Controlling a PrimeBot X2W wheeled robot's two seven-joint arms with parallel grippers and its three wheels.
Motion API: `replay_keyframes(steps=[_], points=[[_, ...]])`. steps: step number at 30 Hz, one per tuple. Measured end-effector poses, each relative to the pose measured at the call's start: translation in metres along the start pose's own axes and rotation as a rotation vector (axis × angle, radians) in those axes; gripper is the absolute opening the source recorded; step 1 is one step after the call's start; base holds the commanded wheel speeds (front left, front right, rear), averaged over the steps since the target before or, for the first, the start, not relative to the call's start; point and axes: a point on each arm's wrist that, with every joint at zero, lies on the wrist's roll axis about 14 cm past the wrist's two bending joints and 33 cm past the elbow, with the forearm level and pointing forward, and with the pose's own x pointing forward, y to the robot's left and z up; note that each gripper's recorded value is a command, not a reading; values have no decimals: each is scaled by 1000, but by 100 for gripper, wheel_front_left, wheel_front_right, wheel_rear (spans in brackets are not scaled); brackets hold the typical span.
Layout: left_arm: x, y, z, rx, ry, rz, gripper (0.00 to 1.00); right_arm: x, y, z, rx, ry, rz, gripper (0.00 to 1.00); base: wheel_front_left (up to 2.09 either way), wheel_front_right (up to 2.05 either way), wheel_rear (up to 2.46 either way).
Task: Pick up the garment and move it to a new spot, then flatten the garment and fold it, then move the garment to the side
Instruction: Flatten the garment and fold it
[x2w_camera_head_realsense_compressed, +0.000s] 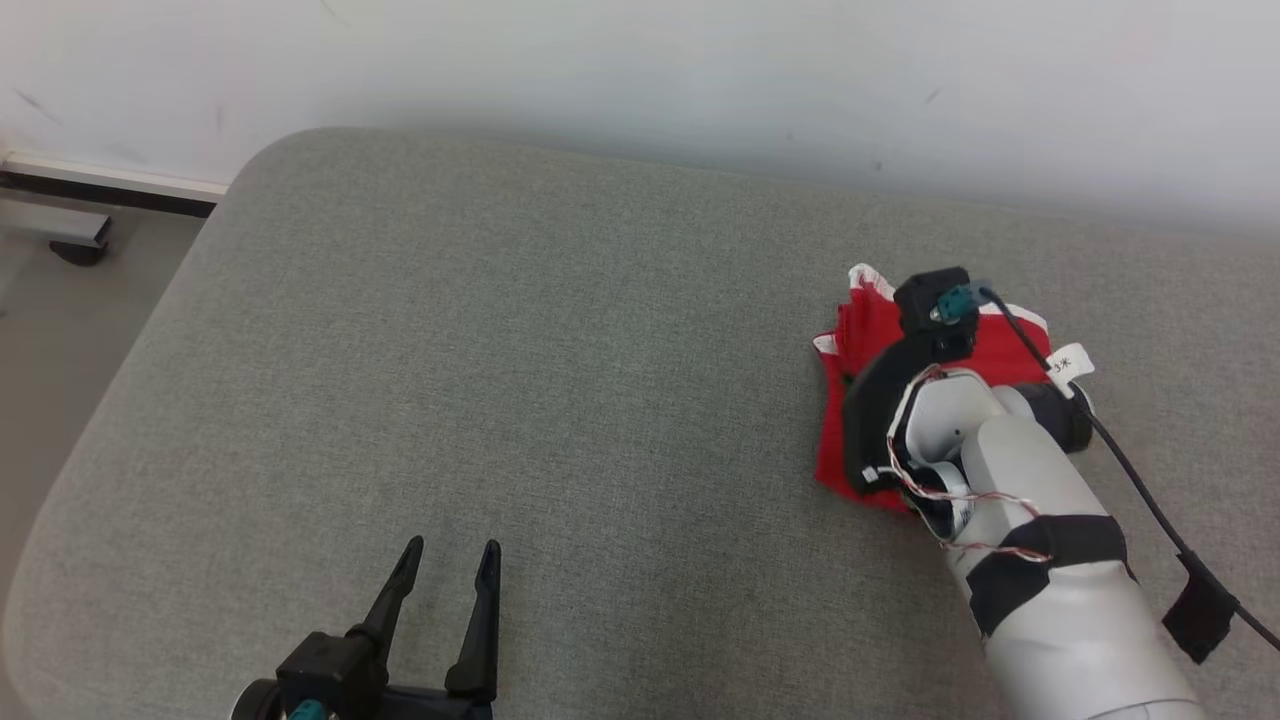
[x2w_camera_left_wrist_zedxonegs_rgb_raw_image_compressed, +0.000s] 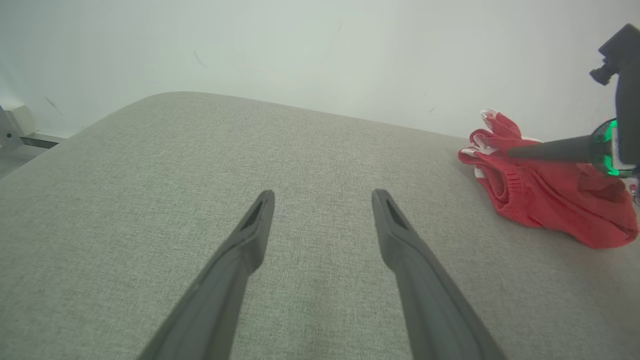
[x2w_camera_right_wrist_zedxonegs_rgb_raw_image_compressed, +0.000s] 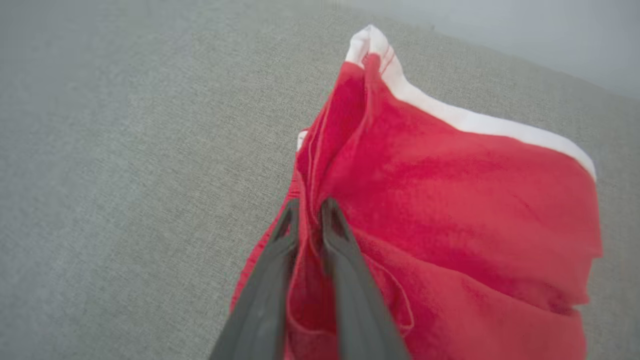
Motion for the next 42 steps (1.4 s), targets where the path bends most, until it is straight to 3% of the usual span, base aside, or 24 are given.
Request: replay_keyframes(steps=[5, 8, 12, 16, 19, 20, 21, 23, 35, 42], points=[[2, 2, 2, 0, -6, 3, 100, -10, 20, 40, 134, -134, 109, 100, 0, 0, 0], [4, 1, 5, -1, -15, 0, 100, -24, 14, 65, 167, -233, 124, 100, 0, 0, 0], [7, -5, 7, -5, -25, -17, 100, -48, -48, 79, 159, -348, -15, 100, 0, 0, 0], [6, -10, 8, -9, -28, -33, 100, -59, -102, 44, 87, -317, -189, 100, 0, 0, 0], [5, -11, 6, -14, -26, -31, 100, -54, -109, 14, 44, -264, -236, 100, 0, 0, 0], [5, -11, 6, -16, -24, -31, 100, -52, -107, 8, 31, -255, -238, 90, 0, 0, 0], [5, -10, 5, -18, -23, -32, 100, -49, -103, 3, 20, -249, -236, 42, 0, 0, 0], [5, -9, 3, -20, -18, -26, 100, -43, -94, -2, -24, -248, -224, 0, 0, 0, 0], [4, 2, -2, -17, -2, 8, 100, 3, 0, -19, -168, -233, -29, 0, 0, 0, 0], [3, 5, 0, -17, -9, 16, 100, 8, 41, -46, -220, -186, 75, 0, 0, 0, 0]])
